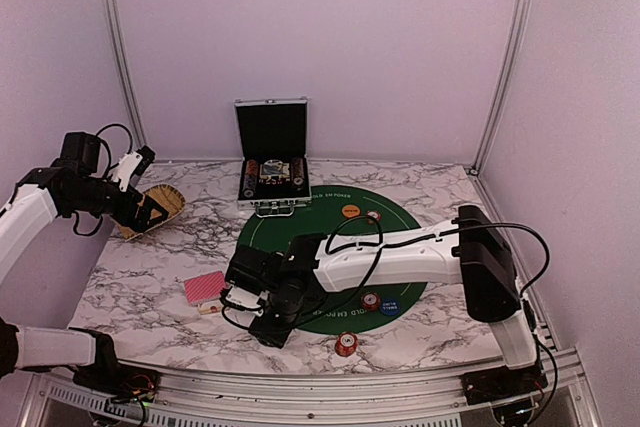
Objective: Distribute texas hold em gaming equipment
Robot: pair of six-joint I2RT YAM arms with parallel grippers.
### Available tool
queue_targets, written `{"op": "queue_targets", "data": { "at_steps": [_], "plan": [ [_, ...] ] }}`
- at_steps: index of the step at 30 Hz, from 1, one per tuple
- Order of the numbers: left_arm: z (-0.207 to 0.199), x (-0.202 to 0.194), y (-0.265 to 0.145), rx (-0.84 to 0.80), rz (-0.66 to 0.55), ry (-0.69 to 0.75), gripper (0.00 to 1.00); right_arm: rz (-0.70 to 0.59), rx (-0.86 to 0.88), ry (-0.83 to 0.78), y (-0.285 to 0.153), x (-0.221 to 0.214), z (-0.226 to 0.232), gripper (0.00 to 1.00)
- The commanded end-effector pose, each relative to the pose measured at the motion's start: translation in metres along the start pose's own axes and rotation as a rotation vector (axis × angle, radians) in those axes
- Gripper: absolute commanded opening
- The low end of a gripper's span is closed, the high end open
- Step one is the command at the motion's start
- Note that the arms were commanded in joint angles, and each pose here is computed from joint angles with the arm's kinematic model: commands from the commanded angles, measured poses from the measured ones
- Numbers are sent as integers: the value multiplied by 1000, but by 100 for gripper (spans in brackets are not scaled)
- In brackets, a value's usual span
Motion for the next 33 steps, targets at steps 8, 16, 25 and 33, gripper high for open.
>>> {"op": "queue_targets", "data": {
  "at_steps": [8, 16, 25, 33],
  "plan": [
    [-1, 1, -8, 6, -10, 1, 99, 6, -4, -4, 4, -3, 3, 52],
    [-2, 1, -8, 6, -10, 2, 99, -10, -13, -2, -1, 0, 3, 37],
    [-2, 3, -8, -3, -13, -2, 99, -27, -28, 5, -12, 3, 1, 22],
    [-2, 2, -9, 0, -14, -1, 99, -108, -86, 43, -46, 20, -14, 19]
  ]
}}
Point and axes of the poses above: each gripper's point midway between its finger pads, its own y axis out along the fingers, its own z axis along the line the jaws close on, x = y × z, the point moved 6 cm from there along -y, back along the fingers, and after that the axes turned 4 degrees about -y, right-handed, at the moved point
